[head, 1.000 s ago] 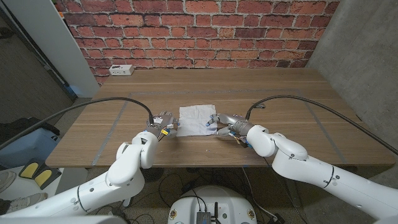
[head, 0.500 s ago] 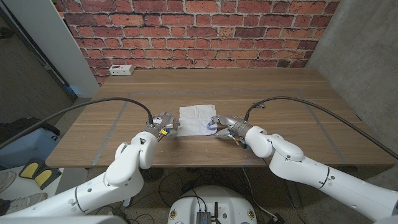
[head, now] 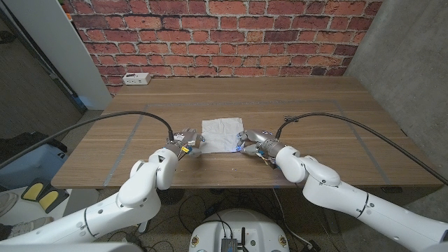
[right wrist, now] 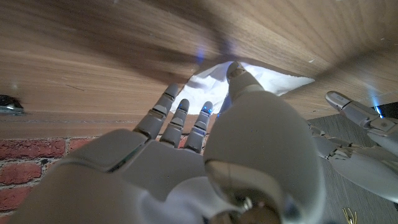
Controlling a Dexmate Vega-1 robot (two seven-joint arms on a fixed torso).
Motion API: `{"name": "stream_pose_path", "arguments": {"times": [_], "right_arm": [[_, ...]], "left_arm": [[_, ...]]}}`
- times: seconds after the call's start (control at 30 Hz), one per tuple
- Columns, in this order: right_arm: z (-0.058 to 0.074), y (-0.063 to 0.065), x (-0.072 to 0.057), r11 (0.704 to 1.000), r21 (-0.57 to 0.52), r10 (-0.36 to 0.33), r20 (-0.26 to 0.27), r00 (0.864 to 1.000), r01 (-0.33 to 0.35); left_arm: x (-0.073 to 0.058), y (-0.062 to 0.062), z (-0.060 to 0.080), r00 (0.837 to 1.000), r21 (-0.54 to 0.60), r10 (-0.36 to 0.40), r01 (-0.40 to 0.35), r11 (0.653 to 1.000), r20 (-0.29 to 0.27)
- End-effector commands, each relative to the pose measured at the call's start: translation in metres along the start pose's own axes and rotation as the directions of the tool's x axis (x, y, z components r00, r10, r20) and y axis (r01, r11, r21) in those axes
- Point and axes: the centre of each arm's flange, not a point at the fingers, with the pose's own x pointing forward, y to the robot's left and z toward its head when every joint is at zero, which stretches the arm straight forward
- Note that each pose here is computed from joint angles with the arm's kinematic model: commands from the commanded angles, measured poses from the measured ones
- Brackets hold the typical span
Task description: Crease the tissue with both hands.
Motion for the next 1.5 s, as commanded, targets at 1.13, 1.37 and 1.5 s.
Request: {"name": "stream_pose_path", "arguments": {"times": [1.13, 1.37, 1.5], "right_arm": [[-0.015, -0.003, 0.0, 0.987, -0.144, 0.049, -0.178, 0.983, -0.075], [-0.016, -0.003, 0.001, 0.99, -0.14, -0.007, -0.139, 0.99, -0.013], [-0.018, -0.001, 0.006, 0.996, -0.087, 0.006, -0.099, 0.995, -0.015]], "left_arm": [[0.006, 0.001, 0.004, 1.0, 0.01, -0.019, 0.019, 1.0, 0.019], [0.01, 0.002, 0.003, 0.999, 0.007, -0.024, 0.023, 1.0, 0.021], [0.011, 0.003, 0.002, 0.999, 0.006, -0.027, 0.027, 1.0, 0.02]]}}
